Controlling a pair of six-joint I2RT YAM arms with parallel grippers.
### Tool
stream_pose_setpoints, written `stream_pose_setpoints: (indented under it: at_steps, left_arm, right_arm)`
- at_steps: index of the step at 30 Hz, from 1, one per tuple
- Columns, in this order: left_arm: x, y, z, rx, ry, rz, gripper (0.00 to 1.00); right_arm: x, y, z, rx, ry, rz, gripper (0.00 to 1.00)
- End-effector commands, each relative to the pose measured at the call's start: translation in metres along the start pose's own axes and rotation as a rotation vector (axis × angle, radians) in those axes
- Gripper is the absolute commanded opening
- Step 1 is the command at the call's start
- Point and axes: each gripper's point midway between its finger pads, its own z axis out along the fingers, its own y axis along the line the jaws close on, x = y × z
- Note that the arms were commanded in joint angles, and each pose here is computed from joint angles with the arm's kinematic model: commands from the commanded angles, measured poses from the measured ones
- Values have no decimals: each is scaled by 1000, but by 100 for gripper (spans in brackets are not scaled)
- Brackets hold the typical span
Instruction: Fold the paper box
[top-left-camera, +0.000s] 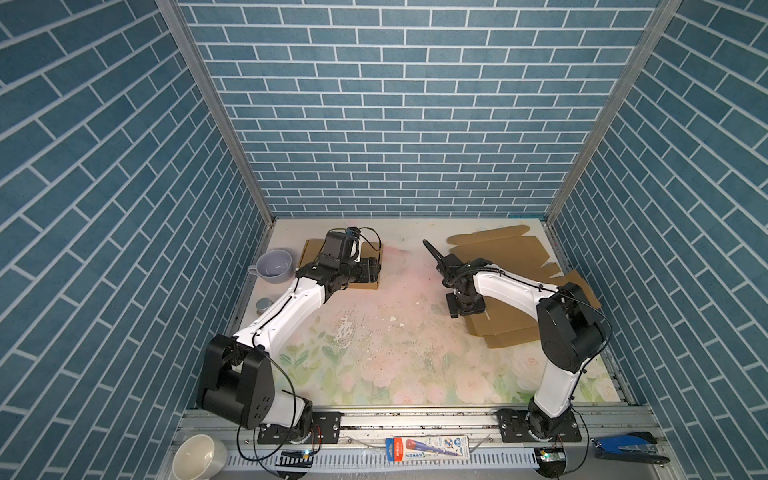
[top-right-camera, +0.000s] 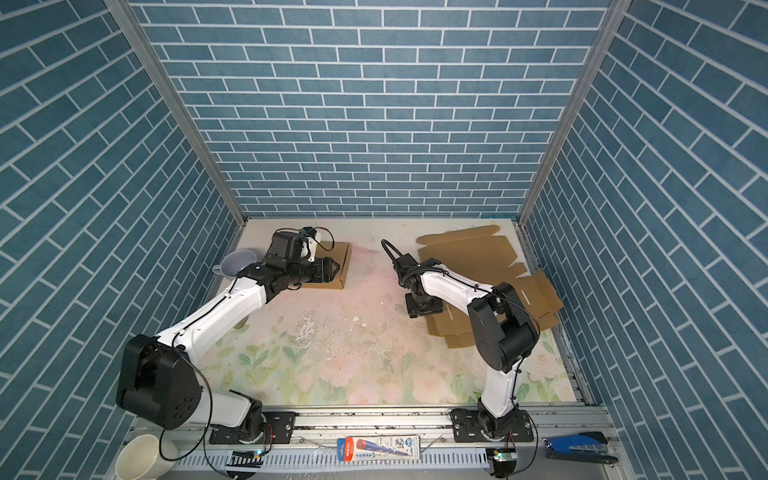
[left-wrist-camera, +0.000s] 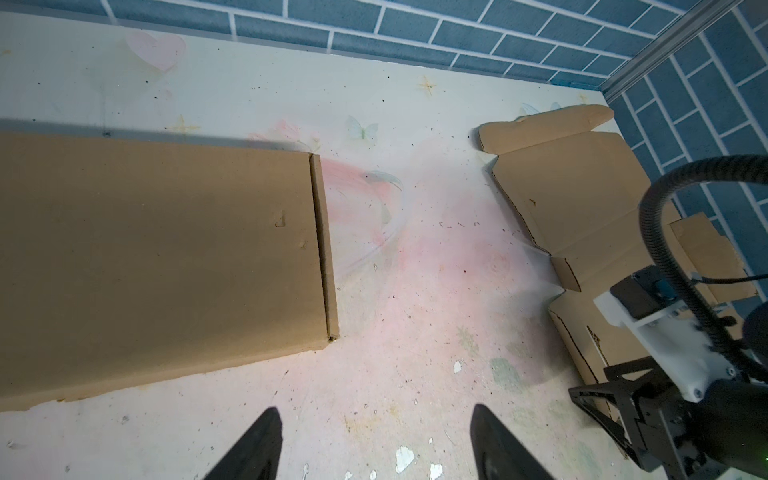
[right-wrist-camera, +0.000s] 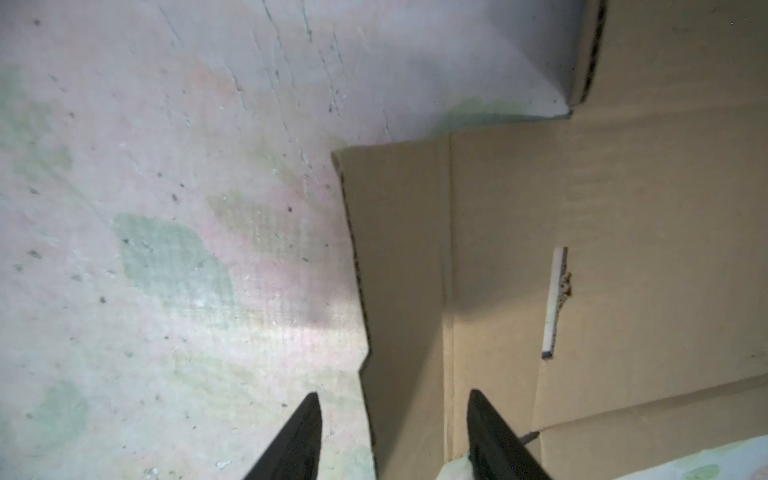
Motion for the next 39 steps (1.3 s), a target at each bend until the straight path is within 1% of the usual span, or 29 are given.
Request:
stream_pose_setpoints:
  at_steps: [1,4,7,9,12,15,17,20,23,27,28,31,32,36,39]
  left_arm:
    - [6,-2,6,16,14,-1,73]
    - [6,-1,6,10,17,3,72]
    - [6,-1,7,10,18,5,72]
    - [6,-1,6,8,18,9,72]
    - [6,1,4,-8,18,27,72]
    - [4,5,0,-29,18,49,72]
    - [3,6,-1,-37,16,52,72]
    - [0,10,-1,-42,8,36,72]
    - [-5,12,-2,-37,-4,12,71]
    - [-10,14,-5,-38,-20,-1,70]
    - [-11,15,-6,-42,-23,-2,70]
    - [-12,20,-8,-52,-29,-10,70]
    - [-12,21,-9,-54,-30,-12,70]
    - [-14,28,-15,-66,-42,-26,70]
    - [-19,28,-18,-62,-53,-30,70]
  right_arm:
    - [-7,-3,1,45,-22,-27,47]
    - [-9,-2,-1,69,-41,-85,30]
    - [-7,4,0,84,-42,-177,17]
    - [-4,5,1,113,-37,-250,9]
    - [-1,-1,0,171,-37,-341,0]
    - [3,-7,-7,203,-60,-411,0]
    - [4,-10,-15,201,-88,-433,0]
    - [2,-12,-32,183,-162,-452,0]
    - [-2,-8,-52,144,-270,-494,0]
    - [-1,12,-77,72,-468,-674,0]
    - [1,18,-81,47,-498,-717,0]
    - [21,42,-89,-18,-592,-956,0]
    - [24,45,-91,-22,-624,-992,0]
    - [20,51,-112,-76,-790,-935,0]
    - [27,56,-114,-127,-820,-945,0]
